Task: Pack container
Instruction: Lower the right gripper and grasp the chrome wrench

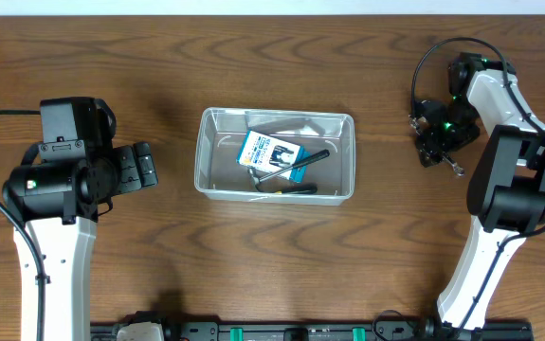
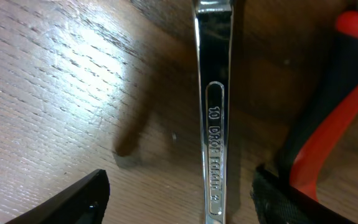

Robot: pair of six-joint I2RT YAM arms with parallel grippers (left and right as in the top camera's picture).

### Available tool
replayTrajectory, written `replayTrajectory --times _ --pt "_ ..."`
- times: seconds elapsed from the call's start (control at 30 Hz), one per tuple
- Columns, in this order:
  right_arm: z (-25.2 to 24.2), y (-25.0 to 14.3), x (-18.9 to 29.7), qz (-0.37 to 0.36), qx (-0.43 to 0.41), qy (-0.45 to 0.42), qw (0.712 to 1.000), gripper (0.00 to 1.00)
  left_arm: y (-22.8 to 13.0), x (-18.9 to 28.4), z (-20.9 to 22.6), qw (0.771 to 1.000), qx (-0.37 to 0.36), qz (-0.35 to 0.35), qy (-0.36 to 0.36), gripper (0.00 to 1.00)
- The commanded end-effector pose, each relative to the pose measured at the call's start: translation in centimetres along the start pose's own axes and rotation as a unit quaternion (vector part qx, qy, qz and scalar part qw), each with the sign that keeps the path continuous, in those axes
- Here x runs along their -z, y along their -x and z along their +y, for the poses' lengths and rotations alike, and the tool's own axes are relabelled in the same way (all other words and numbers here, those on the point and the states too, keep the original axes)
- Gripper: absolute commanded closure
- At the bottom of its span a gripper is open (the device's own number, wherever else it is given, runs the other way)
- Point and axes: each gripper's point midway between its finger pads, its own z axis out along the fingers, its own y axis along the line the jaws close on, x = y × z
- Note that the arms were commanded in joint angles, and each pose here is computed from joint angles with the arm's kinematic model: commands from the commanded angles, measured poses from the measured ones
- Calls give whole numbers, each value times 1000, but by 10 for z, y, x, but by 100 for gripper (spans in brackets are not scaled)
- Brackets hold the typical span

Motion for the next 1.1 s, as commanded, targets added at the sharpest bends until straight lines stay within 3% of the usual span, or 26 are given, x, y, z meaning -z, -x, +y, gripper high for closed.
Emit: replayTrajectory --times 0.0,0.2,0.33,1.07 --pt "6 -8 -17 21 -13 18 1000 26 1 3 2 1000 7 -5 1 2" --pt "6 -9 -17 24 -16 16 999 32 1 3 2 1000 7 -5 1 2" --pt "7 -10 -17 27 -16 18 999 44 1 3 2 1000 7 -5 1 2" --pt "-4 -13 -22 41 -51 -9 998 43 1 3 2 1000 7 -5 1 2"
